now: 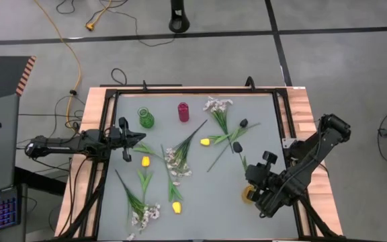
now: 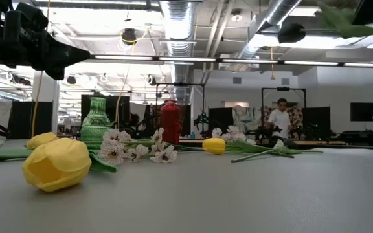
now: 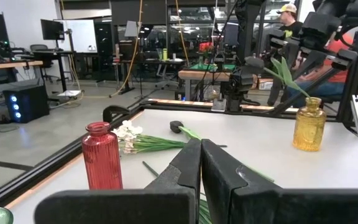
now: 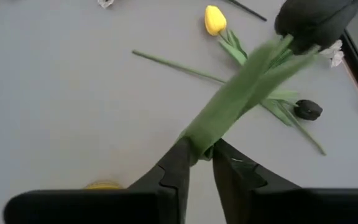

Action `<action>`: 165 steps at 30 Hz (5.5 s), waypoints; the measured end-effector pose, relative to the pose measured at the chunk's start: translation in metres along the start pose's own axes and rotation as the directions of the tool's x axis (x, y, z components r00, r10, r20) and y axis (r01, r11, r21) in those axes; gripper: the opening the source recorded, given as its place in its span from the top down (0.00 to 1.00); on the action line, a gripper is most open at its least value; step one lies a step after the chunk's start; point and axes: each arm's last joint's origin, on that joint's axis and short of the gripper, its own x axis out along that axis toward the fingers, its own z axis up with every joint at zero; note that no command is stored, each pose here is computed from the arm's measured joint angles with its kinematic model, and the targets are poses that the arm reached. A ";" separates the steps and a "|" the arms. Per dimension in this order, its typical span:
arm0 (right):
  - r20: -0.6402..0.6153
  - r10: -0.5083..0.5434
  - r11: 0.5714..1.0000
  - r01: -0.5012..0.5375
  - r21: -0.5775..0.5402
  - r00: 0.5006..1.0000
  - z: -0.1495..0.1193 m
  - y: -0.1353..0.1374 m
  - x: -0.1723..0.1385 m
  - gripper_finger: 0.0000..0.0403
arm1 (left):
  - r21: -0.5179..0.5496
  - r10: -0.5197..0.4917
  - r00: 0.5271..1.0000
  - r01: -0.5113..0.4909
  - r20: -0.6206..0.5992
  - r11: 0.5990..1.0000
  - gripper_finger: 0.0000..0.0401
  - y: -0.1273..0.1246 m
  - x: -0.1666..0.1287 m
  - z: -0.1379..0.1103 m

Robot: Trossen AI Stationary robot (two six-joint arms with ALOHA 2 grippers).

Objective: Sort flowers into vase by color
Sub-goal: Put the bottom black tulip into the yellow vase, then put the right black tulip into the yellow vase

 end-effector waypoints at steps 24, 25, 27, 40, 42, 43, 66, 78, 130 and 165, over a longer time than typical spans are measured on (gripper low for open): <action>-0.157 0.196 0.979 -0.185 0.080 0.968 0.018 -0.002 -0.032 0.64 | 0.001 0.000 1.000 0.000 0.000 1.000 1.00 0.000 0.000 0.000; -0.171 0.207 0.977 -0.195 0.084 0.963 0.018 -0.002 -0.033 0.64 | 0.000 0.000 1.000 0.000 0.000 1.000 1.00 0.000 0.000 0.000; -0.192 0.227 0.973 -0.213 0.090 0.955 0.019 -0.002 -0.035 0.64 | 0.000 0.000 1.000 0.000 -0.001 1.000 1.00 0.000 0.000 0.000; -0.284 0.277 0.961 -0.258 0.103 0.918 0.022 -0.007 -0.048 0.68 | 0.000 0.000 1.000 0.000 0.000 1.000 1.00 0.000 0.000 0.000; -0.295 0.275 0.961 -0.256 0.100 0.915 0.023 -0.010 -0.051 0.68 | 0.000 0.000 1.000 0.000 0.000 1.000 1.00 0.000 0.000 0.000; -0.299 0.273 0.962 -0.255 0.099 0.914 0.024 -0.011 -0.053 0.68 | 0.000 0.000 1.000 0.000 0.000 1.000 1.00 0.000 0.000 0.000; 0.171 0.263 0.945 -0.289 0.151 0.949 0.041 -0.128 -0.102 0.71 | 0.000 0.000 1.000 0.000 -0.001 1.000 1.00 0.000 0.000 0.000; 0.290 -0.023 0.968 -0.051 0.248 0.957 0.059 -0.182 -0.090 0.71 | -0.047 0.000 1.000 0.001 0.016 0.999 1.00 0.000 0.000 0.001; -0.499 0.303 0.617 0.232 0.752 0.812 0.081 -0.243 0.172 0.71 | -0.046 0.018 1.000 -0.018 0.002 0.999 1.00 0.001 0.000 0.000; -0.331 0.222 0.319 0.252 0.914 0.917 0.029 -0.206 0.243 0.71 | -0.046 0.018 1.000 -0.018 0.002 0.999 1.00 0.001 0.000 0.000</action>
